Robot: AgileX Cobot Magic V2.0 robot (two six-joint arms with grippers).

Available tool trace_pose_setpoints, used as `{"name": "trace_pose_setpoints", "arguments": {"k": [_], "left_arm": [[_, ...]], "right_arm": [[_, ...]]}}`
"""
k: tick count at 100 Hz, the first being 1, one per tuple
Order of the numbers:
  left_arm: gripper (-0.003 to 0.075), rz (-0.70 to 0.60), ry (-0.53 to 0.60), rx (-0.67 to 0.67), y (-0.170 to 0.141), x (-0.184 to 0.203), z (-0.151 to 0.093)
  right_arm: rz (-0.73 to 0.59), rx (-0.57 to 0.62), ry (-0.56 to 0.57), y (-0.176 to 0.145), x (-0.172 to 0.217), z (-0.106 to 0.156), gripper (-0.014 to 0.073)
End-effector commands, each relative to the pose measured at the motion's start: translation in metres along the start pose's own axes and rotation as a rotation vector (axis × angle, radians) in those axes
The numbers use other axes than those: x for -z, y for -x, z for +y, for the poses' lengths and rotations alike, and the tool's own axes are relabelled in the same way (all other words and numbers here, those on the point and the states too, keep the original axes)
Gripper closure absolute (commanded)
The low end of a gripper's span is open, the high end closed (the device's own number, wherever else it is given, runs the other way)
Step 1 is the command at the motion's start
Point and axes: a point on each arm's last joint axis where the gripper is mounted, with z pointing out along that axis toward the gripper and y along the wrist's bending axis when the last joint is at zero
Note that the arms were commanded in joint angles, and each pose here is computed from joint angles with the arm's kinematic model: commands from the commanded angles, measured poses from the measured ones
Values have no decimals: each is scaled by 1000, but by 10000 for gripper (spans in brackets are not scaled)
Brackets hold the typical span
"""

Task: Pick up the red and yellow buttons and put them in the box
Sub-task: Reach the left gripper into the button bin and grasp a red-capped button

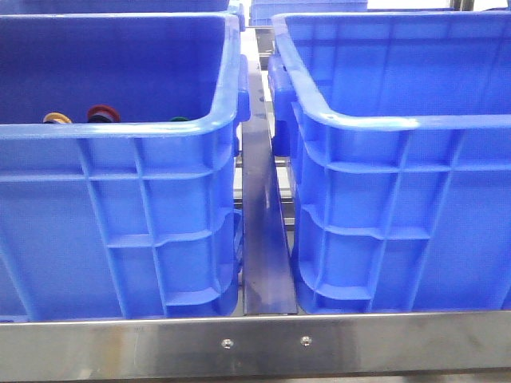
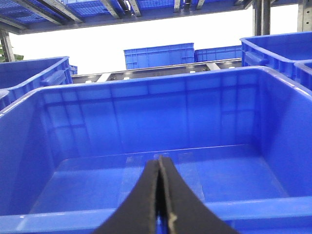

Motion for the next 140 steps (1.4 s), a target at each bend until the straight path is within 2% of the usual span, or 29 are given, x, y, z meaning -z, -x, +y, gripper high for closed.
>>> {"name": "trace_pose_setpoints", "arguments": {"k": [1,18,38,58,86,140], "left_arm": [[143,-83,-32,34,15,3,-4],[143,-30,-102,5,26,-16,-21],[143,52,-194,-13,41,-50,-55],[143,161,-210,10,48,-100,-81],[144,274,-176,19,47,-156,-91],[144,343,-131,15,31,-204,-93]], "right_arm": [[-122,6,9,15,2,1,692],[-122,6,9,15,2,1,692],[-122,6,9,15,2,1,692],[-122,6,9,15,2,1,692],[-122,6,9,15,2,1,692],[-122,6,9,15,2,1,692]]}}
